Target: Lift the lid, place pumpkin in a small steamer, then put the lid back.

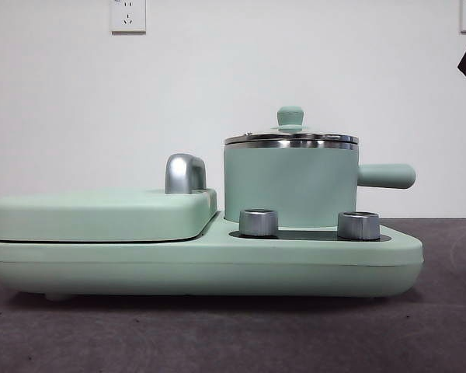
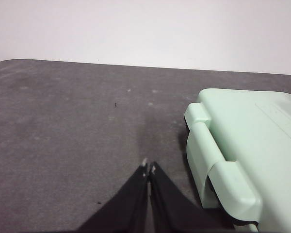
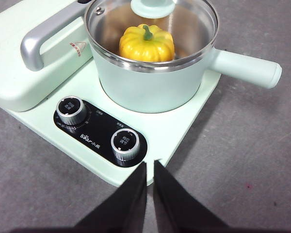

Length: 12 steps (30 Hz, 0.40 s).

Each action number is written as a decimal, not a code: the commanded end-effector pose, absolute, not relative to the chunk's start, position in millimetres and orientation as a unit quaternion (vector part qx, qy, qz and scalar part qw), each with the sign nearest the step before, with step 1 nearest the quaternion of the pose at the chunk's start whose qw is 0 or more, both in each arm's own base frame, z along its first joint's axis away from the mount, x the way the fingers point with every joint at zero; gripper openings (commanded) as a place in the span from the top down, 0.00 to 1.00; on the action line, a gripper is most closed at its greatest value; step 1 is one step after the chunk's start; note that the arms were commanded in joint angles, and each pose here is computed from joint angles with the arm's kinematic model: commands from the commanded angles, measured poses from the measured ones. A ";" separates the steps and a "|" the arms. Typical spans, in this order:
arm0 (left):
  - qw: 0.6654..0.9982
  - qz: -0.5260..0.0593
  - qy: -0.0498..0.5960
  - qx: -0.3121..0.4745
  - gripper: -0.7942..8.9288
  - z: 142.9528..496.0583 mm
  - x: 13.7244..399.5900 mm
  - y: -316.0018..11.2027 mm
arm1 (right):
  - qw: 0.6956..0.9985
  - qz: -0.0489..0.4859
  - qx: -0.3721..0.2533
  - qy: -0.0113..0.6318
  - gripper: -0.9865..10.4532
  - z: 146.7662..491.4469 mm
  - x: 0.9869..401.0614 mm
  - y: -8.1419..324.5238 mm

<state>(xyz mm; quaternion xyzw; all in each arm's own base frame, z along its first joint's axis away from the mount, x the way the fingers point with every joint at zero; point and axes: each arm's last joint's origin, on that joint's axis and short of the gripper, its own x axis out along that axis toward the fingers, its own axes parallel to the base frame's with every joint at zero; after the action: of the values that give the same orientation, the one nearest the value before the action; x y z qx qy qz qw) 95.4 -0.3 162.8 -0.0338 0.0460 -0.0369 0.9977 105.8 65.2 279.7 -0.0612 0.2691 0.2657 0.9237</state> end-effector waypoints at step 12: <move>0.998 -0.036 0.050 -0.026 0.91 157.2 96.5 -0.2 | 0.931 0.257 -0.085 0.245 0.90 281.5 107.0 64.0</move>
<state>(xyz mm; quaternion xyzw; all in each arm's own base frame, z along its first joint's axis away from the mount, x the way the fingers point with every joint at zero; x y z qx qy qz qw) 95.4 -0.3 162.8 -0.0338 0.0460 -0.0369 0.9977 106.8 63.7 280.8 -0.0723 0.2552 0.2543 0.9300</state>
